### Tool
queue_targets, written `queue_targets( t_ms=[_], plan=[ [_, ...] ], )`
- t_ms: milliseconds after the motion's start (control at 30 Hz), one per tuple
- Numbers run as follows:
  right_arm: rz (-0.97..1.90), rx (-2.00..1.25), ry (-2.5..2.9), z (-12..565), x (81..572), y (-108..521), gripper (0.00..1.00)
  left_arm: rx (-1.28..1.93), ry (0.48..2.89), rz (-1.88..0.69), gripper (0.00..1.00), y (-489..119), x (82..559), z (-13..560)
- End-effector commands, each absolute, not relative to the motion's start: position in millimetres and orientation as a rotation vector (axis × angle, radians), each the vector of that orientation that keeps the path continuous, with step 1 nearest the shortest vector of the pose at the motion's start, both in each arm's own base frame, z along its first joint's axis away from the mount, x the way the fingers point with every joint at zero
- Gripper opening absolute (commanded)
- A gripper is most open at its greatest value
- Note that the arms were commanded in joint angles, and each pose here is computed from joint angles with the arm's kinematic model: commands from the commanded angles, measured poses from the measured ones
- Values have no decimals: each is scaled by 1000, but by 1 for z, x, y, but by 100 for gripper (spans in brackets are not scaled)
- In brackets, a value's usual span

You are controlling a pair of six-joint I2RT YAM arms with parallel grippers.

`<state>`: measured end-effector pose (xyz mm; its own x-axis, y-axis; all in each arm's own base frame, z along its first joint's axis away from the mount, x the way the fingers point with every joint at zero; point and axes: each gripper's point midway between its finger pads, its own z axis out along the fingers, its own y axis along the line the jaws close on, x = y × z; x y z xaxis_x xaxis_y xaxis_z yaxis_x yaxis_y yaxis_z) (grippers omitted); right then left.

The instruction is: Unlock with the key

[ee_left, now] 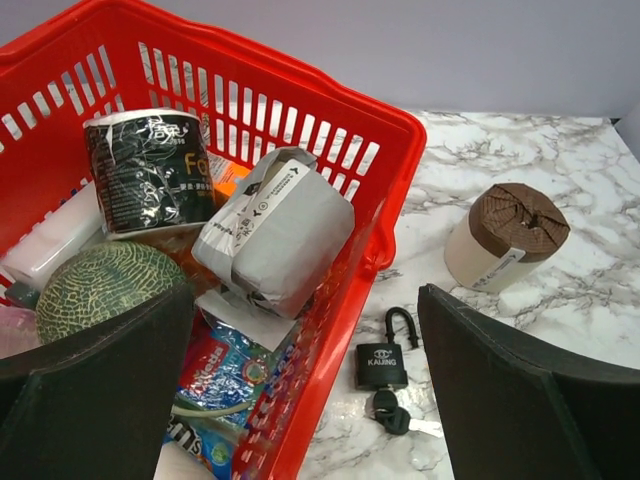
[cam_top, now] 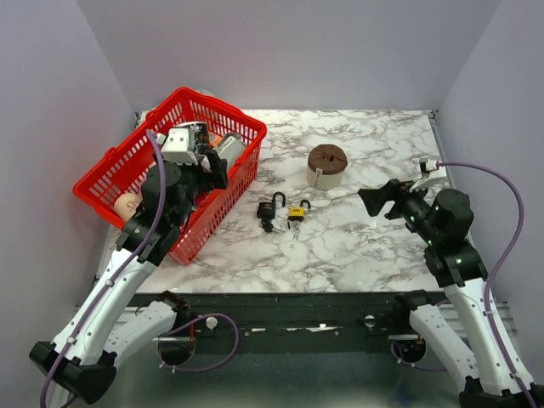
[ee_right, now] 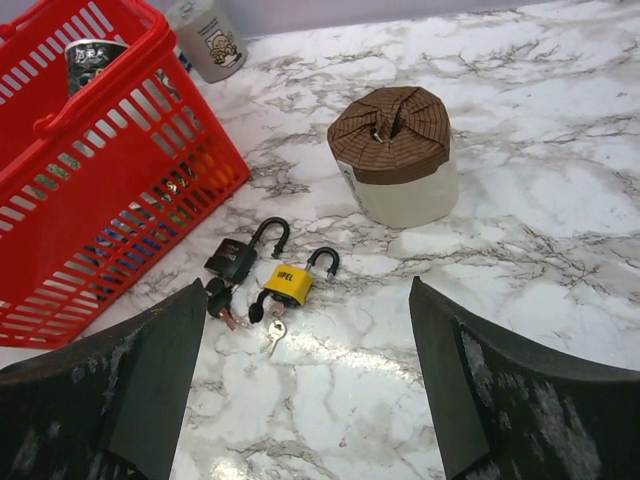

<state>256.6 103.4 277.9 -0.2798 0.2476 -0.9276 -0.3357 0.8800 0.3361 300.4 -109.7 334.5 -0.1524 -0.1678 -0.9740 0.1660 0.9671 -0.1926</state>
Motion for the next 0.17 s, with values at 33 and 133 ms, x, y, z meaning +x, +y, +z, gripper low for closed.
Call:
queue_targets(
  t_ms=[33,133],
  plan=[
    [521,-73,1709,294,260,97,90,-2,1709,-215,99,-98,300,328],
    [514,-79,1704,295,260,97,90,-1,1705,-219,99,-98,300,326]
  ],
)
